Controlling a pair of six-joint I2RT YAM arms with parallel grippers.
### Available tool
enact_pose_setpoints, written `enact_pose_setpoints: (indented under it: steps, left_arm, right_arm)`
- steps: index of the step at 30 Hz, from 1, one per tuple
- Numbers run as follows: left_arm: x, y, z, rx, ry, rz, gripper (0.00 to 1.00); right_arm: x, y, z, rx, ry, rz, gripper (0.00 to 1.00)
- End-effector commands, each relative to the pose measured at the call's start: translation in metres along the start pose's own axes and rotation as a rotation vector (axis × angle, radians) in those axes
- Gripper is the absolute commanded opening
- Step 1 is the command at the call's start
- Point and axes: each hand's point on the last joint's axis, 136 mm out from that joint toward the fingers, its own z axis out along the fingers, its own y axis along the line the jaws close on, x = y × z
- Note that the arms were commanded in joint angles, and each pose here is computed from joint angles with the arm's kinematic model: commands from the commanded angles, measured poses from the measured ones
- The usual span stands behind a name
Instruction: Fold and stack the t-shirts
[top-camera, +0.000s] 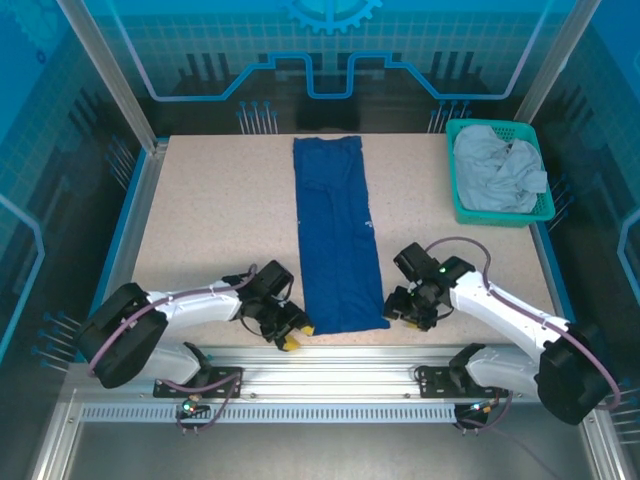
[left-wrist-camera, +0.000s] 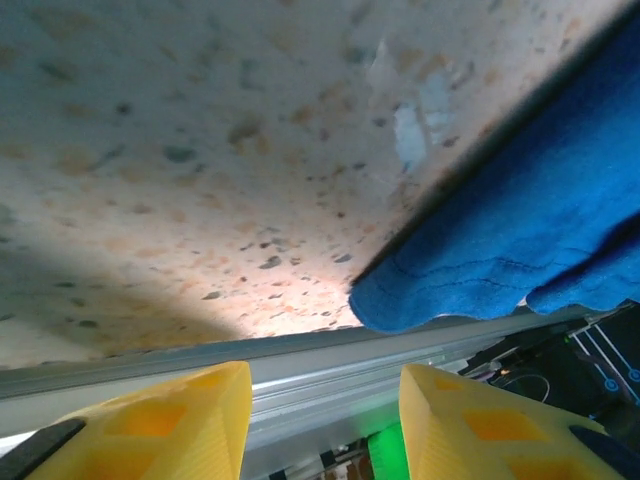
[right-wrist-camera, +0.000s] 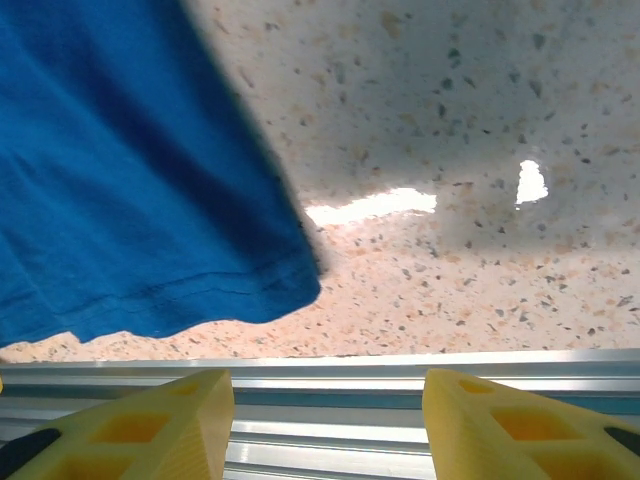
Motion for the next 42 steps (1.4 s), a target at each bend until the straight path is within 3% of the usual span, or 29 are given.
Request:
enact_pose_setpoints:
  steps: [1, 4, 10, 18, 25, 33, 42]
  left_arm:
    - [-0.017, 0.008, 0.001, 0.008, -0.115, -0.069, 0.43]
    - [-0.028, 0.003, 0.0, 0.029, -0.174, -0.068, 0.43]
    - [-0.029, -0.014, 0.007, 0.06, -0.175, -0.06, 0.41]
    - [-0.025, -0.039, -0.01, 0.07, -0.226, 0.008, 0.4]
    - [-0.021, -0.026, -0.014, 0.011, -0.237, 0.019, 0.46]
    - [-0.023, -0.018, 0.002, -0.069, -0.203, 0.018, 0.43]
    - [-0.027, -0.022, 0.02, -0.092, -0.191, 0.036, 0.34]
  right_arm:
    - [0.004, -0.003, 0.008, -0.013, 0.018, 0.008, 0.54]
    - [0.007, 0.0, 0.012, -0.038, 0.027, -0.014, 0.53]
    - [0.004, -0.002, 0.021, -0.032, 0.029, -0.017, 0.53]
    - [-0.003, -0.001, 0.03, -0.031, 0.038, 0.002, 0.53]
    - [-0.009, 0.006, 0.041, -0.032, 0.054, 0.03, 0.52]
    - [-0.012, 0.015, 0.044, -0.03, 0.075, 0.026, 0.42]
    - [-0.009, 0.02, 0.032, -0.038, 0.059, 0.027, 0.45]
